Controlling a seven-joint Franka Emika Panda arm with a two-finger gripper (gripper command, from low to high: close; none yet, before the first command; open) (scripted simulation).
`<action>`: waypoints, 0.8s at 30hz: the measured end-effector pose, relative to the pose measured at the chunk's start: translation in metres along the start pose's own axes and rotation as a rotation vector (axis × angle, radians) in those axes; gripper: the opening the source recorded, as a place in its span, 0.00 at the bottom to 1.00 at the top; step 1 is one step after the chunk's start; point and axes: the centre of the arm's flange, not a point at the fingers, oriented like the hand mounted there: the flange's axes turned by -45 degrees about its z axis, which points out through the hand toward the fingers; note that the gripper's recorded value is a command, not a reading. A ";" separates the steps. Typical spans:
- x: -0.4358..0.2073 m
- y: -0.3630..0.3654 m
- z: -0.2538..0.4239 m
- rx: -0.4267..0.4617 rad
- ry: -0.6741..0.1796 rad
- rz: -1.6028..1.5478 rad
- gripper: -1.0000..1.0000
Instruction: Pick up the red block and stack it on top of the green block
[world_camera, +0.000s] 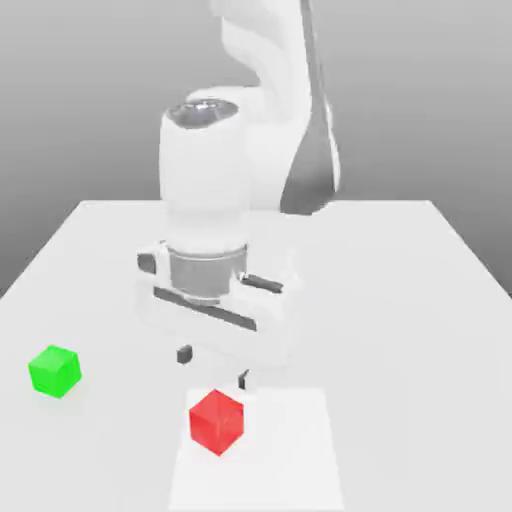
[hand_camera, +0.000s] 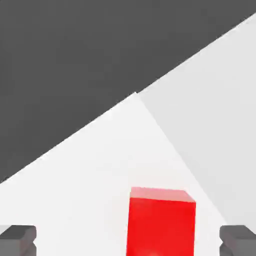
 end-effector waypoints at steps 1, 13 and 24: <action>-0.001 0.001 0.011 -0.004 -0.004 0.003 0.50; -0.004 0.002 0.059 -0.007 -0.008 0.006 0.00; 0.041 0.097 -0.018 -0.012 -0.002 0.125 0.00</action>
